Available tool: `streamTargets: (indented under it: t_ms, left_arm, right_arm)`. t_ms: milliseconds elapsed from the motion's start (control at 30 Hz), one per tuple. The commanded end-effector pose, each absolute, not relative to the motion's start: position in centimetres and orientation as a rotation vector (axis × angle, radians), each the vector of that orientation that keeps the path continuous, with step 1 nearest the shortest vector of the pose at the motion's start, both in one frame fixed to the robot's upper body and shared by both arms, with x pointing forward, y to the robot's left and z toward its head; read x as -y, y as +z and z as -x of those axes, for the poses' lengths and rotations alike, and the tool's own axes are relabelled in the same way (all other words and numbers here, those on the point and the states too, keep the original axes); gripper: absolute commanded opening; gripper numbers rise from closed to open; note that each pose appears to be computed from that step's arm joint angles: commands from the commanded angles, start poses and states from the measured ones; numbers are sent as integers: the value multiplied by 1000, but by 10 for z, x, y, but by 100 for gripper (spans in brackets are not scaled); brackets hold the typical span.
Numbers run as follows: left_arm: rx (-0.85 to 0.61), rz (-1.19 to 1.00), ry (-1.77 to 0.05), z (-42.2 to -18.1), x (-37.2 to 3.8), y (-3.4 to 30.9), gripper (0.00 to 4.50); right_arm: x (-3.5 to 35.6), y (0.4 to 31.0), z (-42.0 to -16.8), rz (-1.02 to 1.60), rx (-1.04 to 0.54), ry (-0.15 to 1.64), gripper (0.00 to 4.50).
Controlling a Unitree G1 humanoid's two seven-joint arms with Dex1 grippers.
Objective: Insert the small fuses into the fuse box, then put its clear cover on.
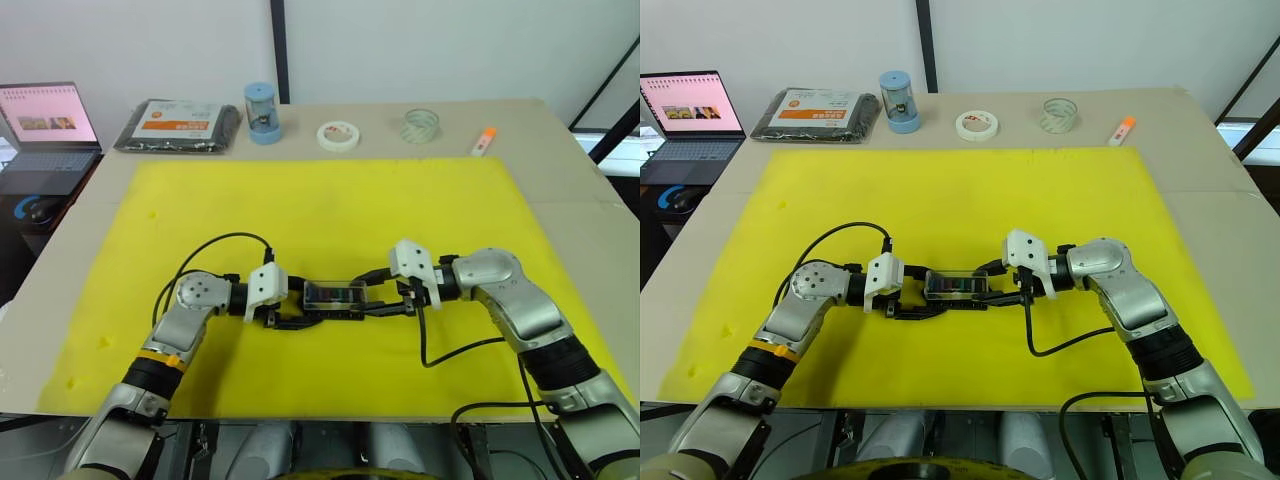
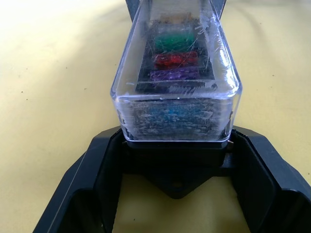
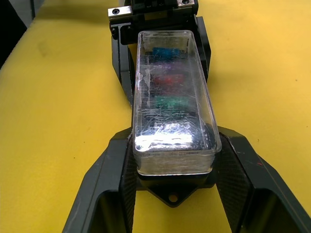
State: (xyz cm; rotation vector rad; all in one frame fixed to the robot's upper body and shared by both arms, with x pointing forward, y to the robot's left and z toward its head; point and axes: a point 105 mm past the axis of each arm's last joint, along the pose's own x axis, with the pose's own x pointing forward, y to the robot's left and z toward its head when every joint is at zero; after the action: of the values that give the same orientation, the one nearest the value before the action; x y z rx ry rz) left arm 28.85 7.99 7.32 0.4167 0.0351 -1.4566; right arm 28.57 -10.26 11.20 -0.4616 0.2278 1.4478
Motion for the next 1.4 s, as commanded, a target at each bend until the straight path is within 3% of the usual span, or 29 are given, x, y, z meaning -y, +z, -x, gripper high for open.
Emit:
streamTargets:
  t_ms: [33,400,900,1167,1400]
  left_arm:
    - [-44,-428,-1477,-283,-77,70,275]
    - [-43,-434,-1467,-284,-79,70,275]
    - [-45,-440,-1469,-285,-79,70,275]
    - [-44,-440,-1466,-286,-78,70,275]
    - [-42,-434,-1465,-285,-78,69,275]
  right_arm:
    - [104,101,-285,473,-271,1444,186]
    - [117,90,-282,482,-300,1407,186]
    - [115,102,-289,487,-242,1383,186]
    - [113,113,-292,496,-196,1372,447]
    - [114,113,-290,471,-212,1377,447]
